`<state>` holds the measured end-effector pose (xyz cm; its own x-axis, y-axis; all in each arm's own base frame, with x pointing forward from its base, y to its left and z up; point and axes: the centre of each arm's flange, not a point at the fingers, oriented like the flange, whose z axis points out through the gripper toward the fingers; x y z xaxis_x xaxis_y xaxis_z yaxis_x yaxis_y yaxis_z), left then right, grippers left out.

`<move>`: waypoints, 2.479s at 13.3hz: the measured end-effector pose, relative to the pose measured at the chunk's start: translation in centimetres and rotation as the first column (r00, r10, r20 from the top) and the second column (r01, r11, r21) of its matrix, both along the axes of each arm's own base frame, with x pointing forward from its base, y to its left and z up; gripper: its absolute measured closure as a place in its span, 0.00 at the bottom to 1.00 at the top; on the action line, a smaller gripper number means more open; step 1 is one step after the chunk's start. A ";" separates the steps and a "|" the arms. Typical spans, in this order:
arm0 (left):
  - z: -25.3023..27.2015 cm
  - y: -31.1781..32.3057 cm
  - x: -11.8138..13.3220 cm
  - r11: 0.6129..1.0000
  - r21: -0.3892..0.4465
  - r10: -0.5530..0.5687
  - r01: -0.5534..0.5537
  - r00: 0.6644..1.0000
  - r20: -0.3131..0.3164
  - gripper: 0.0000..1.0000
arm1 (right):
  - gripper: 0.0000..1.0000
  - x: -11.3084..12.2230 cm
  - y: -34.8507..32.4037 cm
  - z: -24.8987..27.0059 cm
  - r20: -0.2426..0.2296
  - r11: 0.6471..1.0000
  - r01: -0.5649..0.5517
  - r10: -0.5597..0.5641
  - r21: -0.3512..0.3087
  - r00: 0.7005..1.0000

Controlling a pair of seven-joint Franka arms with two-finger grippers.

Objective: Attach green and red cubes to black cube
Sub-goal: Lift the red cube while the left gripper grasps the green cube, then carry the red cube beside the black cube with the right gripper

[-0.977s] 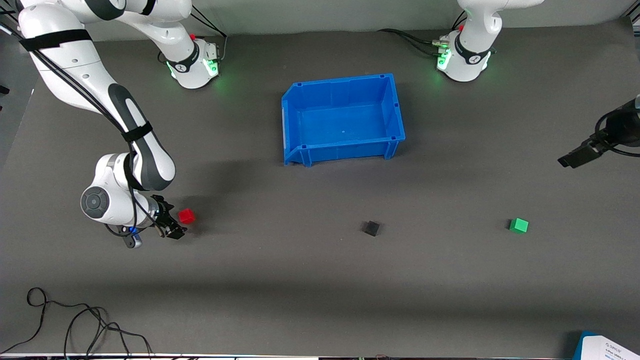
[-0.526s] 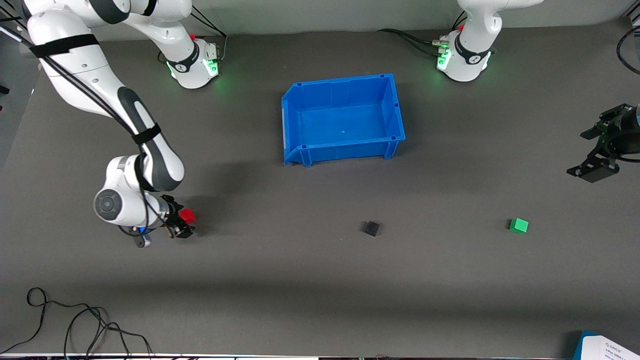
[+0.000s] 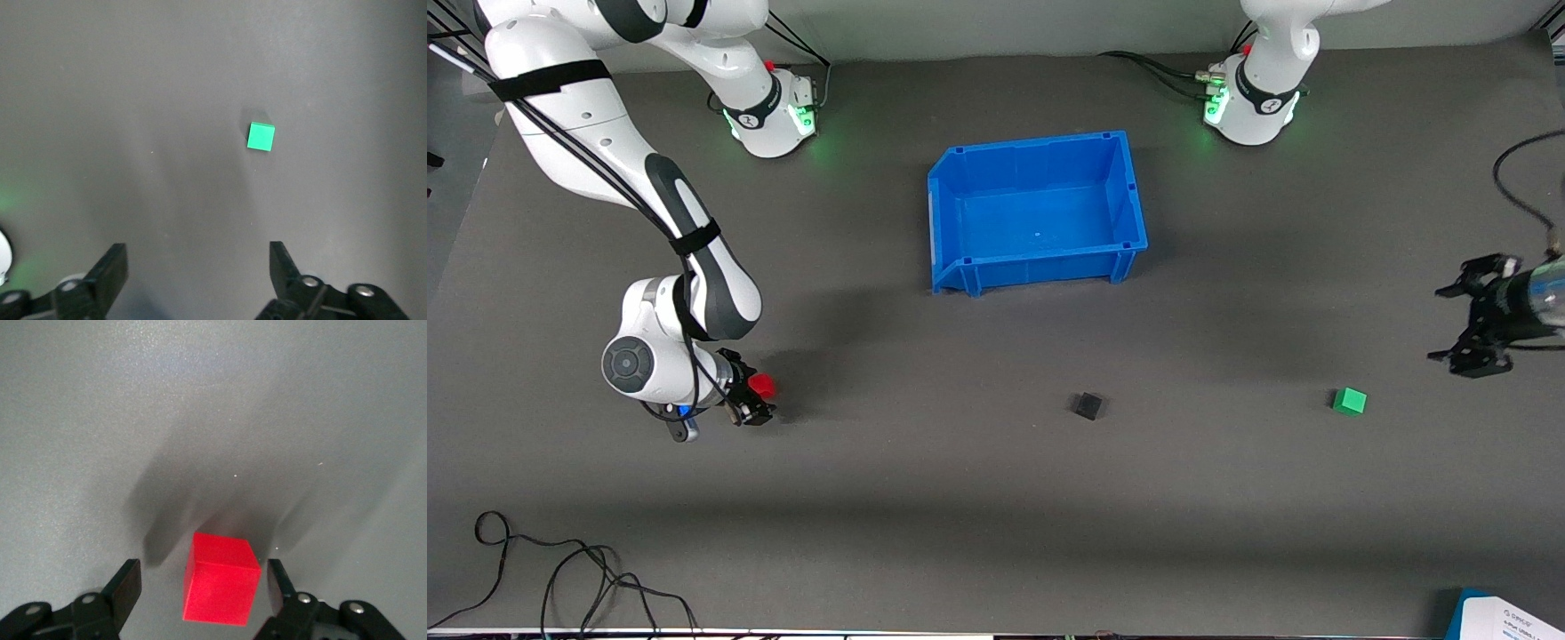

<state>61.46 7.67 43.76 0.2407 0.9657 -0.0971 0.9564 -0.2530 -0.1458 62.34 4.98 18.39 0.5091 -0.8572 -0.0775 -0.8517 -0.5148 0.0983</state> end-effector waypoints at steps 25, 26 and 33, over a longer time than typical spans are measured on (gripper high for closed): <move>-25.1 1.2 4.7 0.990 0.077 -0.120 0.114 0.990 0.070 0.10 | 0.60 5.9 23.6 6.0 -0.034 0.899 0.406 -0.406 0.164 0.913; -25.4 1.2 4.6 0.990 0.078 -0.122 0.116 0.990 0.066 0.11 | 0.60 5.9 26.4 5.6 -0.036 0.882 0.439 -0.440 0.169 0.897; -25.8 1.2 4.6 0.989 0.082 -0.129 0.123 0.990 0.062 0.32 | 0.60 2.8 40.6 2.9 -0.028 0.782 0.571 -0.584 0.250 0.811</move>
